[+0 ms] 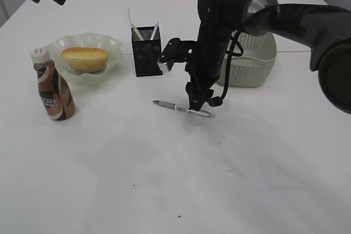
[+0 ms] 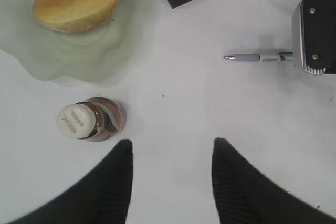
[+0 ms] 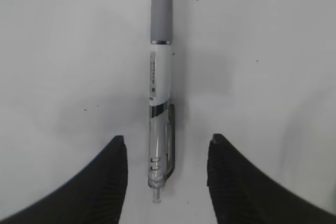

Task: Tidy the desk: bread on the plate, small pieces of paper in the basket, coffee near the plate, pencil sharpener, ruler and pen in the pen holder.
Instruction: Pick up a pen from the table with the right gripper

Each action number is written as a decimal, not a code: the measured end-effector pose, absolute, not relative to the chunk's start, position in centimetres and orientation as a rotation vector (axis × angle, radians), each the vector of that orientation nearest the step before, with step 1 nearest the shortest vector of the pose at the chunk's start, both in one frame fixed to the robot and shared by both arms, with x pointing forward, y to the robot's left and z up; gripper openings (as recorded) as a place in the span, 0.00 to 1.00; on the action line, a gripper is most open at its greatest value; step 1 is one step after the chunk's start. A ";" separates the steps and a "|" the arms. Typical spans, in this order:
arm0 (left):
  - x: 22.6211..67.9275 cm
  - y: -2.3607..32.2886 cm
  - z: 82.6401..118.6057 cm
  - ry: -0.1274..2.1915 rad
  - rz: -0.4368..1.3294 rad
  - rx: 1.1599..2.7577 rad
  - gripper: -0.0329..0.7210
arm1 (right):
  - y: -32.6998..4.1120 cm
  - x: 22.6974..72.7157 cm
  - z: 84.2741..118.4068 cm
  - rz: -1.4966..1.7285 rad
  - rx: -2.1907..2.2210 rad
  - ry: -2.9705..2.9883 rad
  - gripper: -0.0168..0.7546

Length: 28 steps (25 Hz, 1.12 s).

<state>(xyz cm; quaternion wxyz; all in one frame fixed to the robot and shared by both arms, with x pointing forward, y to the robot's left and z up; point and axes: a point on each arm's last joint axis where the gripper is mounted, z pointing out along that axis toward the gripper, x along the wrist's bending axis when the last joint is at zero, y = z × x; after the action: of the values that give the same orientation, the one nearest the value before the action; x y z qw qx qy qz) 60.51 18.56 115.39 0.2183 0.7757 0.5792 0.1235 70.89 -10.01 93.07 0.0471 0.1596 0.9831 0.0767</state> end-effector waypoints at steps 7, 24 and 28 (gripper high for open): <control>60.5 18.6 115.4 1.603 0.342 2.147 0.52 | -10.0 70.9 93.0 0.232 0.459 3.003 0.50; 60.5 18.6 115.4 1.603 0.342 2.147 0.52 | -10.0 71.0 92.6 0.224 0.497 3.004 0.43; 60.5 18.6 115.4 1.603 0.342 2.147 0.52 | -10.1 71.0 92.1 0.208 0.505 3.009 0.40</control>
<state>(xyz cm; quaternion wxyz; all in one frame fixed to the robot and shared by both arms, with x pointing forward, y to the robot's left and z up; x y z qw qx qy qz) 60.51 18.56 115.39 0.2183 0.7757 0.5792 0.1235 70.99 -10.06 92.08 0.0416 0.1649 0.9831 0.0681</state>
